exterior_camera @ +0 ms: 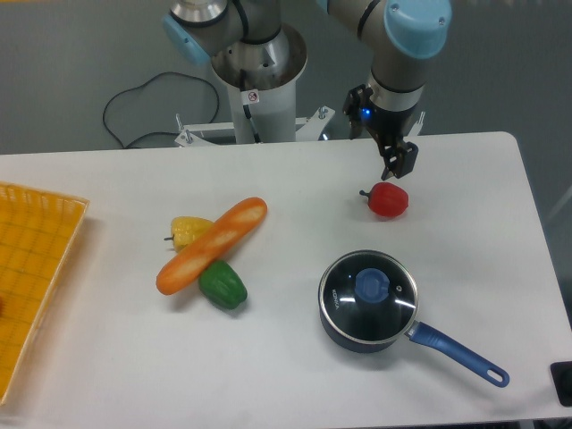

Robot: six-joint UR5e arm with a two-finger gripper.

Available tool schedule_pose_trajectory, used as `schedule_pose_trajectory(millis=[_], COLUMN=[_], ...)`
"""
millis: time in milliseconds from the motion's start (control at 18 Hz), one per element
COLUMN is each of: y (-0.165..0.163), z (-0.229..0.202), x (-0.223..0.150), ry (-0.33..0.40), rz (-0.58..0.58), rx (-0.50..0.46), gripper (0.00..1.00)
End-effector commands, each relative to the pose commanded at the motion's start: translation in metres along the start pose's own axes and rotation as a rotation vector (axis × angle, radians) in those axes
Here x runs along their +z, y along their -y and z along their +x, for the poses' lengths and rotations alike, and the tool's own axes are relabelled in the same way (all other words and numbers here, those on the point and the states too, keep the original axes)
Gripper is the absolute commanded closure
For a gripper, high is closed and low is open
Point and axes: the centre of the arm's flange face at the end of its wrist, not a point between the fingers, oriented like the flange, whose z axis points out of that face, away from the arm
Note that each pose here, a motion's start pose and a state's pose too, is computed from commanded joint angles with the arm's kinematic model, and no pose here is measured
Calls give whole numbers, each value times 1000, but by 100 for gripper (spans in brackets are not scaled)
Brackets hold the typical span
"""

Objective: Open the lid

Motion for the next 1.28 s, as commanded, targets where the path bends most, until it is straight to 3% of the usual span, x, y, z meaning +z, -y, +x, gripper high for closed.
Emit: schedule_pose_trajectory(millis=[833,1056,1278], y=[1,3,3], z=[-5,-6,-11], x=[8,4,11], ry=[-16,-9,-20], rz=[11,11,10], rx=[-76,-218,-267], gripper=[0,0,0])
